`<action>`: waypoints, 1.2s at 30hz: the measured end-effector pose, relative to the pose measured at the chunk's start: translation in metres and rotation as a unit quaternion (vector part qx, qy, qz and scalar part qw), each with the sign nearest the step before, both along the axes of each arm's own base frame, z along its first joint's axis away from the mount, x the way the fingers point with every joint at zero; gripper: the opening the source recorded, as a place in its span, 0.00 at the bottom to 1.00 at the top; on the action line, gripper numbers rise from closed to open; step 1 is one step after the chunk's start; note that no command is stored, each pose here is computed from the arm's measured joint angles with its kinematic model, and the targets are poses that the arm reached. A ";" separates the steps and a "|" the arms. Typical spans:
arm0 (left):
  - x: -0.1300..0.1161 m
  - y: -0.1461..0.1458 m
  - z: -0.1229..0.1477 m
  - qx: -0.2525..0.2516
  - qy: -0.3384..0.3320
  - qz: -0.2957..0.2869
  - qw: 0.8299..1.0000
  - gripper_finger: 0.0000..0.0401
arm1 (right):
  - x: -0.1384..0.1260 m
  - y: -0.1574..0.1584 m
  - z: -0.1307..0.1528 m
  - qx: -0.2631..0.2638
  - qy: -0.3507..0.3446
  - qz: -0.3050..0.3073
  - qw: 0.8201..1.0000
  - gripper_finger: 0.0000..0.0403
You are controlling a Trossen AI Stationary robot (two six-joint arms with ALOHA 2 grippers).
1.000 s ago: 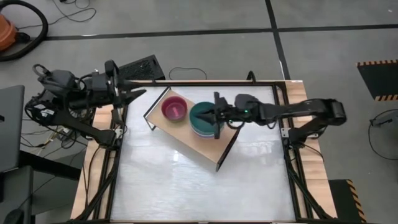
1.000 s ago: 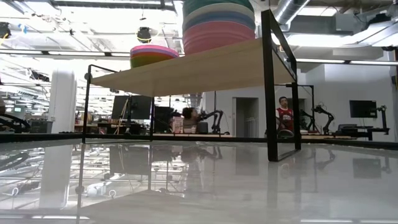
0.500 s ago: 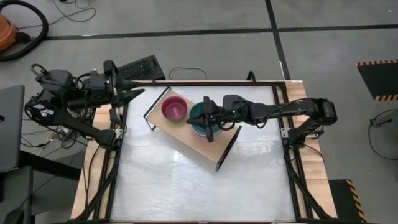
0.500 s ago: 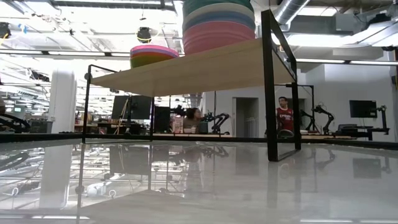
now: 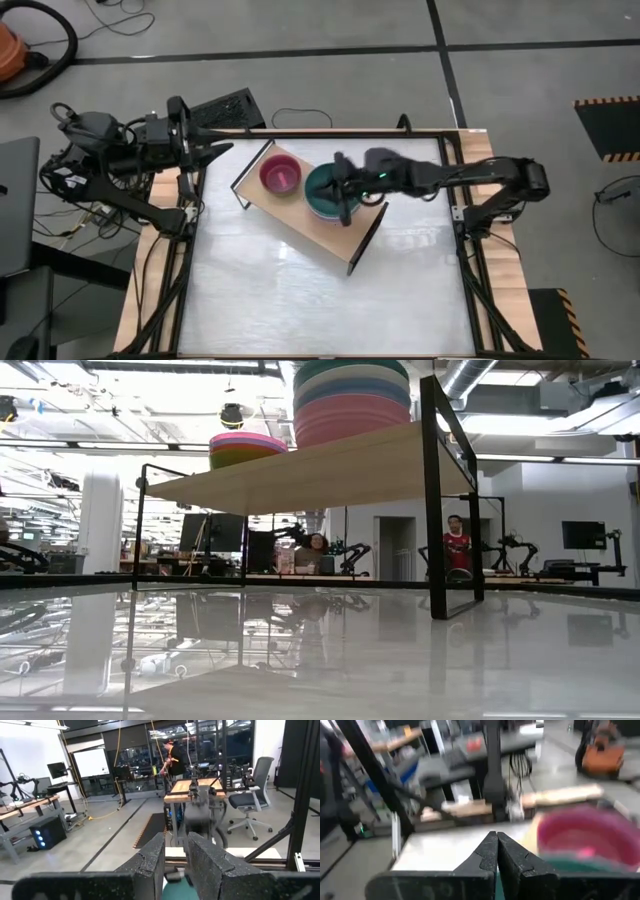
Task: Place and stack bowls onto a shelf
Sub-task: Stack the large dark green bowl on the top of the large white bowl on the shelf, then return to Home Position
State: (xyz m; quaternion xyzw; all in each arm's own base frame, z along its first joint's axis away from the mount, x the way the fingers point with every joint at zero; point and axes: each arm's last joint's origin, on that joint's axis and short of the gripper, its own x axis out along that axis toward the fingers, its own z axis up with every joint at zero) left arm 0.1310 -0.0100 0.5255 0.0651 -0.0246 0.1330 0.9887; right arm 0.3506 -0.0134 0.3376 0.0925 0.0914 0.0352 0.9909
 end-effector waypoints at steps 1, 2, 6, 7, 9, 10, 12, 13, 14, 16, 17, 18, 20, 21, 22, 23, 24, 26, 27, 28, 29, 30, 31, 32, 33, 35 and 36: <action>0.000 0.000 0.000 0.002 -0.002 0.000 1.000 0.18 | -0.005 0.000 0.010 -0.001 -0.017 0.000 1.000 0.09; 0.000 0.000 0.001 0.005 -0.004 0.000 1.000 0.18 | -0.012 0.001 0.022 -0.002 -0.036 0.000 0.999 0.09; 0.001 0.000 0.001 0.011 -0.001 0.001 1.000 0.18 | -0.049 0.001 0.070 -0.007 -0.114 -0.003 0.993 0.10; 0.001 0.000 0.001 0.016 0.001 0.001 1.000 0.18 | -0.061 0.000 0.080 -0.007 -0.127 -0.005 0.992 0.10; 0.001 0.000 0.000 0.027 0.006 0.003 1.000 0.18 | -0.086 0.001 0.099 -0.009 -0.155 -0.007 0.988 0.09; 0.001 0.000 0.000 0.034 0.012 0.007 0.999 0.18 | -0.100 0.002 0.107 -0.010 -0.167 -0.008 0.986 0.09; 0.000 0.000 -0.003 0.024 0.022 0.011 0.999 0.18 | -0.129 0.003 0.120 -0.024 -0.181 -0.010 0.983 0.09; 0.000 0.000 -0.005 0.014 0.028 0.009 0.999 0.18 | -0.143 0.004 0.125 -0.027 -0.180 -0.011 0.983 0.09; -0.001 0.000 -0.007 0.005 0.035 0.002 0.999 0.18 | -0.158 0.005 0.127 -0.016 -0.170 -0.010 0.985 0.09; -0.005 0.000 -0.009 -0.009 0.042 -0.024 0.999 0.18 | -0.187 0.008 0.125 -0.036 -0.146 -0.003 0.989 0.09; -0.007 0.000 -0.008 -0.015 0.038 -0.032 0.999 0.18 | -0.200 0.011 0.124 -0.055 -0.148 0.005 0.987 0.09; -0.010 0.001 -0.008 -0.021 0.035 -0.037 0.998 0.18 | -0.211 0.014 0.122 -0.065 -0.157 0.010 0.985 0.09; -0.018 0.003 -0.009 -0.038 0.038 -0.040 0.998 0.18 | -0.231 0.016 0.113 -0.064 -0.171 0.006 0.983 0.09; -0.020 0.003 -0.012 -0.050 0.033 -0.042 0.997 0.18 | -0.240 0.016 0.107 -0.063 -0.175 -0.004 0.983 0.09; -0.024 0.004 -0.017 -0.059 0.026 -0.040 0.997 0.18 | -0.250 0.015 0.098 -0.059 -0.173 -0.018 0.983 0.09; -0.026 0.005 -0.024 -0.064 0.021 -0.039 0.997 0.18 | -0.258 0.015 0.088 -0.050 -0.168 -0.029 0.984 0.09; -0.029 0.005 -0.033 -0.069 0.015 -0.038 0.997 0.18 | -0.265 0.014 0.078 -0.039 -0.169 -0.037 0.984 0.09; -0.033 0.006 -0.053 -0.080 -0.007 -0.033 0.996 0.18 | -0.275 0.014 0.059 -0.022 -0.177 -0.045 0.983 0.09; -0.036 0.007 -0.066 -0.087 -0.013 -0.030 0.996 0.18 | -0.278 0.013 0.050 -0.017 -0.181 -0.047 0.982 0.09; -0.038 0.007 -0.078 -0.095 -0.017 -0.025 0.995 0.18 | -0.281 0.013 0.042 -0.011 -0.186 -0.051 0.981 0.09; -0.041 0.008 -0.092 -0.106 -0.027 -0.018 0.994 0.18 | -0.283 0.013 0.033 -0.009 -0.187 -0.052 0.981 0.09; -0.044 0.009 -0.104 -0.117 -0.041 -0.015 0.992 0.18 | -0.285 0.013 0.024 -0.006 -0.186 -0.052 0.981 0.09; -0.048 0.010 -0.117 -0.124 -0.055 -0.012 0.991 0.18 | -0.287 0.013 0.016 -0.002 -0.189 -0.055 0.980 0.09; -0.051 0.010 -0.130 -0.129 -0.063 -0.012 0.990 0.18 | -0.289 0.013 0.009 0.000 -0.195 -0.058 0.979 0.09; -0.055 0.011 -0.143 -0.133 -0.073 -0.016 0.988 0.18 | -0.291 0.012 0.001 0.001 -0.197 -0.061 0.979 0.09; -0.063 0.012 -0.167 -0.149 -0.091 -0.021 0.984 0.18 | -0.295 0.012 -0.013 0.007 -0.201 -0.060 0.978 0.09; -0.067 0.012 -0.178 -0.156 -0.097 -0.023 0.983 0.18 | -0.297 0.013 -0.020 0.011 -0.202 -0.060 0.977 0.09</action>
